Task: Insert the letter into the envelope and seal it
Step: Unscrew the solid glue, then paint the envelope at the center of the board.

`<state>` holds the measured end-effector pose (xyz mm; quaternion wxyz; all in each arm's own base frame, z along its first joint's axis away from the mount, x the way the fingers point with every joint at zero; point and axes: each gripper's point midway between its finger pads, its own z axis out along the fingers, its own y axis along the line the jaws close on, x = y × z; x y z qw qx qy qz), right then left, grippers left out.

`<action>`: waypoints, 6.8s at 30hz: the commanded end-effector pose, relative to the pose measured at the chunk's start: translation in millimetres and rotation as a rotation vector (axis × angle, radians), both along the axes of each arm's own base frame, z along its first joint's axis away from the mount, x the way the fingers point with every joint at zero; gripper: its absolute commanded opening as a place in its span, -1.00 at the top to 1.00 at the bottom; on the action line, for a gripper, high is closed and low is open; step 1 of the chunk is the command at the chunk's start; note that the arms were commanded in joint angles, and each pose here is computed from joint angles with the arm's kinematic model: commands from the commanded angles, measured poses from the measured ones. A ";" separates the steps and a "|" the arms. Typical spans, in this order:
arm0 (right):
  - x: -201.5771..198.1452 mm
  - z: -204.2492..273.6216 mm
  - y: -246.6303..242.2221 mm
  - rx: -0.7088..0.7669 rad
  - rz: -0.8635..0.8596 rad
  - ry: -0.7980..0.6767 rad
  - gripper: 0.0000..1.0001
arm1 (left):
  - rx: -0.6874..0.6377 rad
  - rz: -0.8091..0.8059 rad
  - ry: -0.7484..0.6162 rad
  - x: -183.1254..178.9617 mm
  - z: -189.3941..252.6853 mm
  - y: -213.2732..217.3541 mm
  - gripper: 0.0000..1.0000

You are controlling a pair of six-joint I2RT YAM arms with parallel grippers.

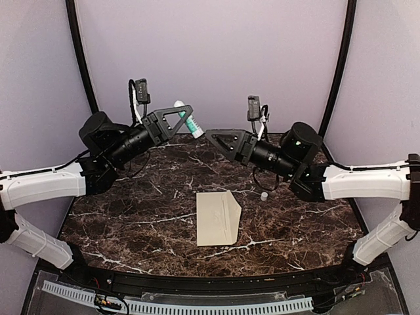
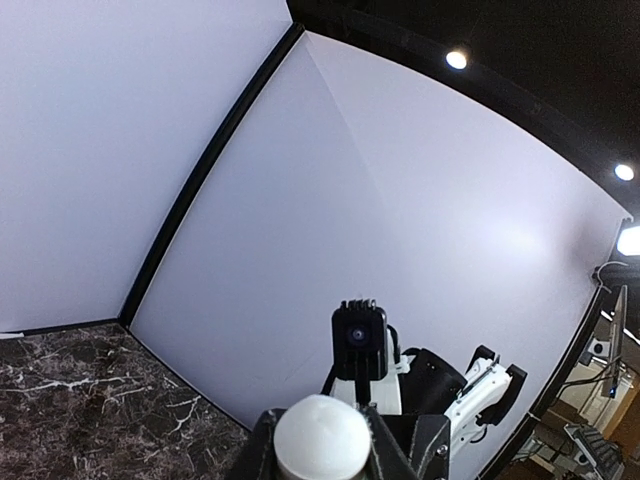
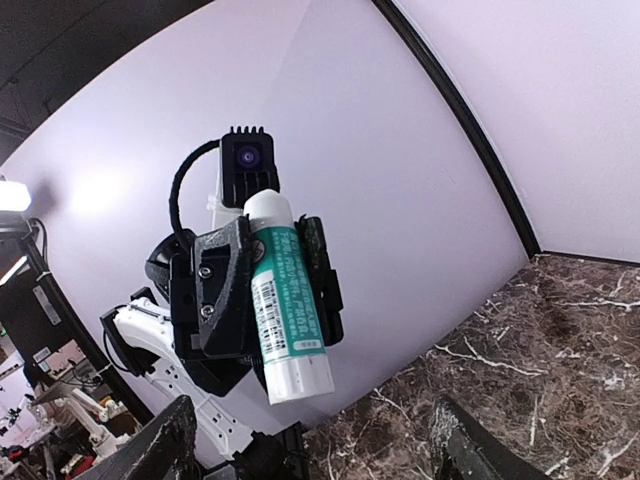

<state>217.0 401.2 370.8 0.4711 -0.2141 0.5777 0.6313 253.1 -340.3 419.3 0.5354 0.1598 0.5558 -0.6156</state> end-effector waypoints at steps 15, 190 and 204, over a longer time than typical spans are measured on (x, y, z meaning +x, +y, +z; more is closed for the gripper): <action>-11.7 52.1 30.5 0.206 0.222 0.091 -0.05 | -0.132 -0.006 -0.053 -12.2 35.9 3.6 0.99; 37.9 -106.7 -82.8 -0.550 -0.217 0.236 0.77 | 0.793 -0.211 0.436 5.7 -232.1 -4.9 -0.42; 25.4 -194.2 -61.1 -0.793 -0.144 0.391 0.81 | 0.969 -0.252 0.513 20.1 -326.1 -31.6 0.00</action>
